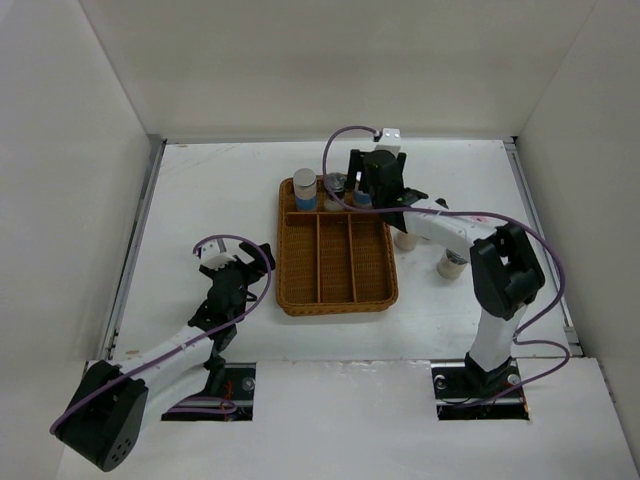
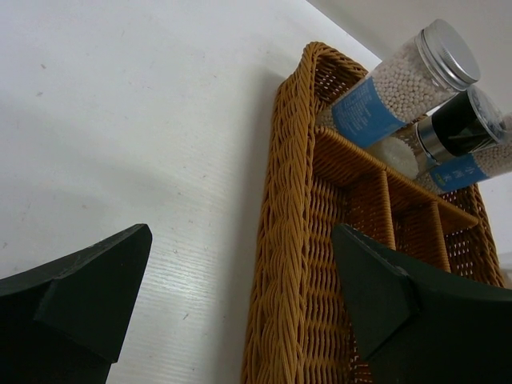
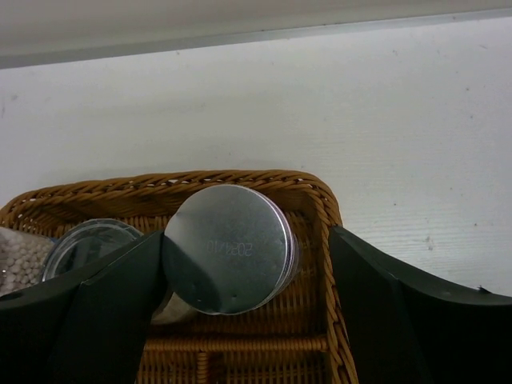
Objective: Organize the condiment bottles
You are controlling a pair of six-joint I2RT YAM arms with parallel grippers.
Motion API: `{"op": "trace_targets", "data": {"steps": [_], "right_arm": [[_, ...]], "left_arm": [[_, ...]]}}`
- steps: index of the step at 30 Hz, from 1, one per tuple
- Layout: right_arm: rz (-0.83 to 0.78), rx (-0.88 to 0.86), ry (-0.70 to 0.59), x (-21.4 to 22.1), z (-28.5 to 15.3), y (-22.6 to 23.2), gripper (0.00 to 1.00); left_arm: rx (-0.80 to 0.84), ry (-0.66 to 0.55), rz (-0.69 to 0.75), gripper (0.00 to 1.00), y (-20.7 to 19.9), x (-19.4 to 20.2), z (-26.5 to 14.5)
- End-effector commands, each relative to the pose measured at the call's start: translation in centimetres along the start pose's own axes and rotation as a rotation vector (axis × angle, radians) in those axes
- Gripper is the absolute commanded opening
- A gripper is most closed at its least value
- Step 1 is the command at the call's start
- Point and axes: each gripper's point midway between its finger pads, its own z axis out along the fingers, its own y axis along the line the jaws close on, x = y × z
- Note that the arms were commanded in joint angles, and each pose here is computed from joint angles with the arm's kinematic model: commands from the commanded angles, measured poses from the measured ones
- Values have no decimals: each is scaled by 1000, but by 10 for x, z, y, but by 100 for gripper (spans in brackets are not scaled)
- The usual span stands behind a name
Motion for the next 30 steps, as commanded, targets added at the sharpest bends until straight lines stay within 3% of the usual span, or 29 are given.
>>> {"op": "trace_targets", "data": {"steps": [1, 13, 15, 18, 20, 23, 26, 27, 30], "right_arm": [[83, -43, -128, -58, -25, 9, 89], [93, -61, -167, -73, -66, 2, 87], [99, -30, -175, -71, -79, -17, 73], [104, 90, -162, -55, -95, -72, 43], [109, 179, -132, -40, -104, -106, 37], [98, 290, -70, -13, -107, -148, 43], [87, 339, -22, 6, -102, -169, 76], [86, 346, -8, 11, -98, -172, 81], [82, 348, 15, 15, -85, -175, 86]], "left_arm": [[33, -33, -29, 100, -14, -12, 3], [34, -52, -36, 100, -14, -17, 2], [37, -43, -33, 100, -14, -15, 2], [39, -60, -42, 100, -14, -19, 0], [36, -51, -40, 100, -14, -16, 1], [43, -34, -37, 100, -16, -12, 2], [37, -32, -35, 100, -17, -11, 3], [40, -25, -32, 100, -17, -9, 4], [51, -24, -36, 100, -19, -9, 3]]}}
